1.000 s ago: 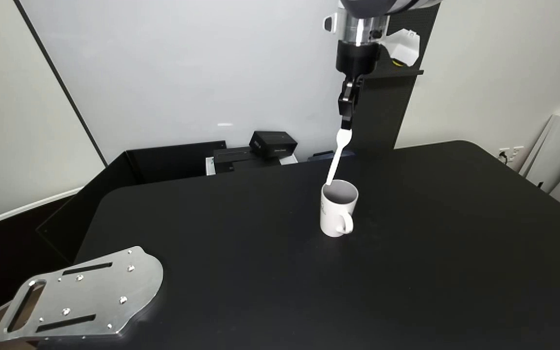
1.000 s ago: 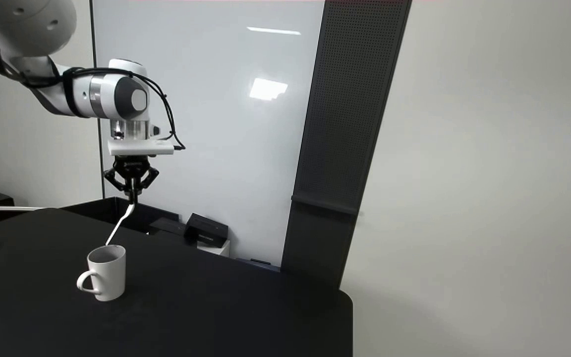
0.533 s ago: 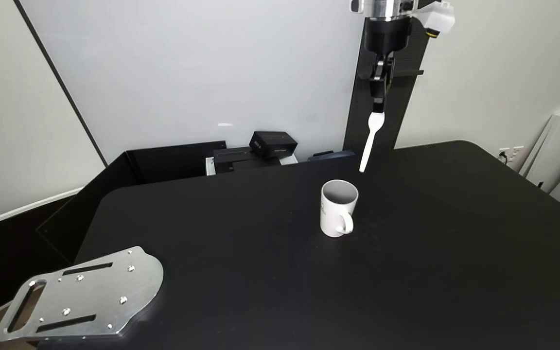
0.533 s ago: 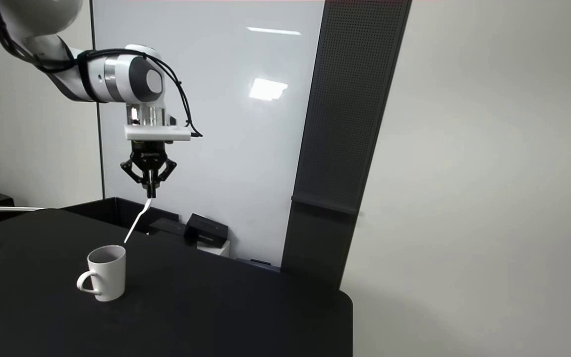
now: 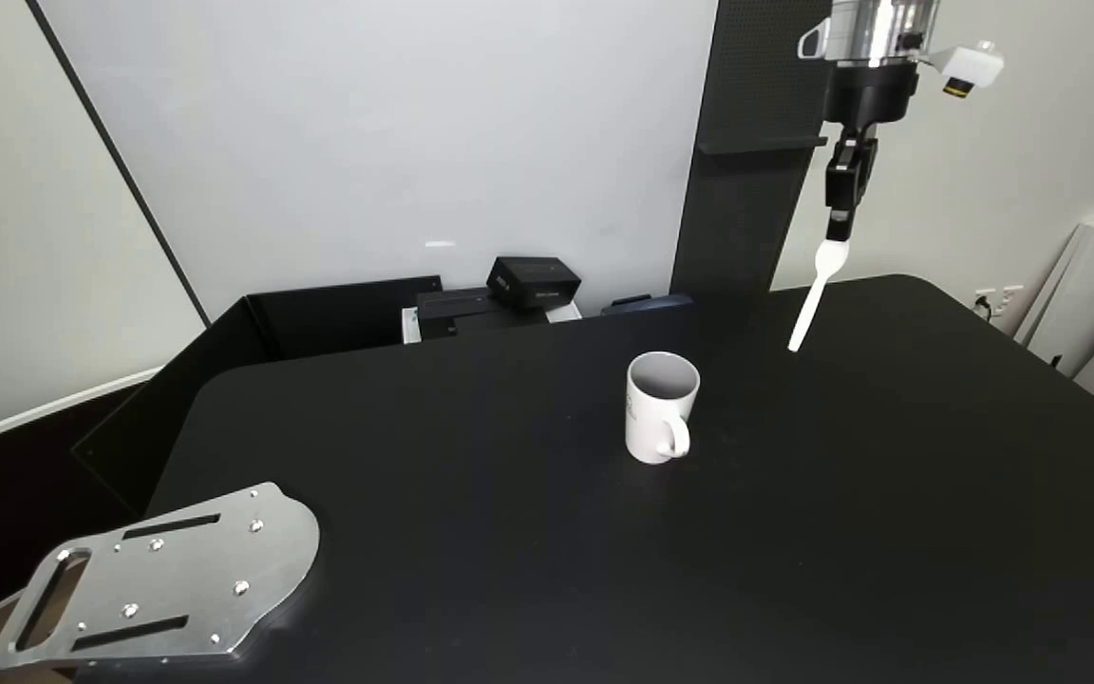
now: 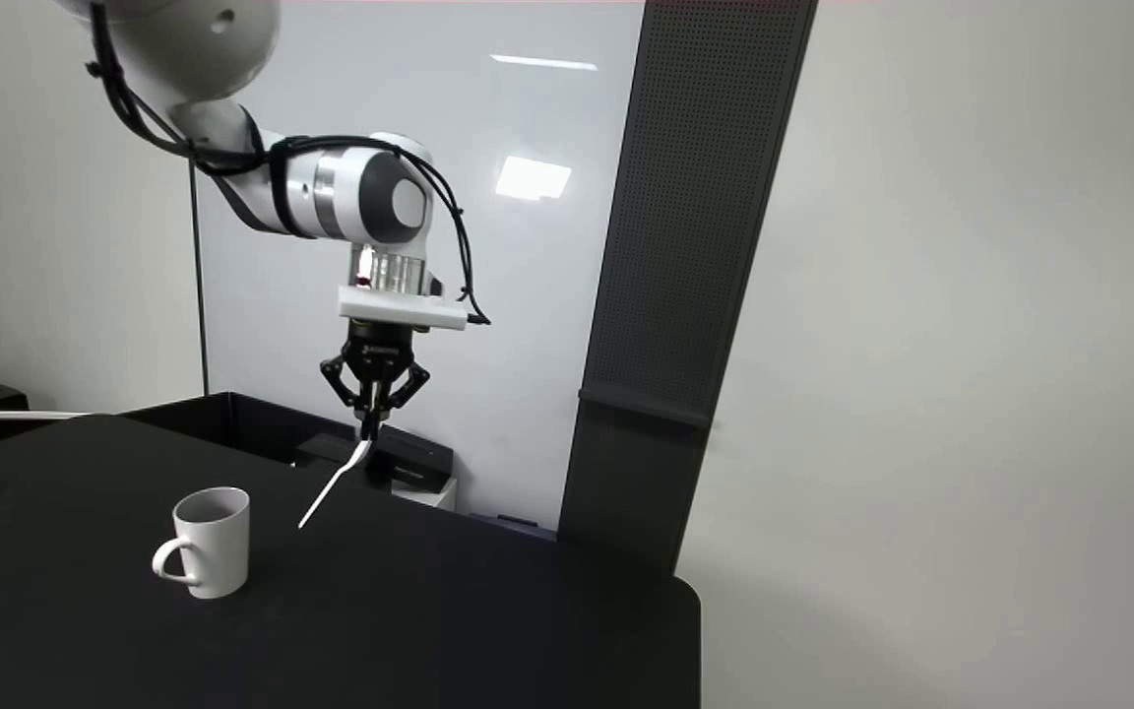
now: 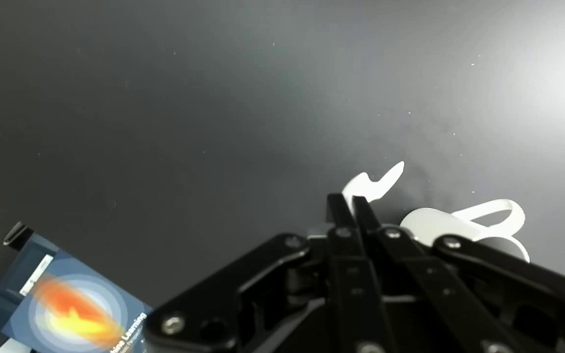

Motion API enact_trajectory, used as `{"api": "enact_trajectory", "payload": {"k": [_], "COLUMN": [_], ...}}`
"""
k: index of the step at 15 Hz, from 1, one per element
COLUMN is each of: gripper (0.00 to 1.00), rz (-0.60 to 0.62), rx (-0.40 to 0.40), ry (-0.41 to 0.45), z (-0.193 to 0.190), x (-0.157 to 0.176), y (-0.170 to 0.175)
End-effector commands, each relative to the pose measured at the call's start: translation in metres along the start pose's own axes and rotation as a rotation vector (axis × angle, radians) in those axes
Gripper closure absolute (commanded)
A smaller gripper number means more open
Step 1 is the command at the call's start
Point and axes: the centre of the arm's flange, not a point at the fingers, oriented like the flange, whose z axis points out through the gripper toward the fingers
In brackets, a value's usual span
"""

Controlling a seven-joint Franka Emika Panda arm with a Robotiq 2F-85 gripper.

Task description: Remove the white spoon from the white mug

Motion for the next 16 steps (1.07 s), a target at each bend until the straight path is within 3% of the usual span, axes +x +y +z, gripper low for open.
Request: {"api": "enact_trajectory", "payload": {"k": [1, 7, 16], "gripper": [0.99, 0.99, 0.99], "rz": [0.078, 0.181, 0.173], "rx": [0.103, 0.195, 0.279], "ry": [0.068, 0.13, 0.185], "z": [0.016, 0.073, 0.156], "x": [-0.046, -0.107, -0.145], "y": [0.032, 0.081, 0.124]}}
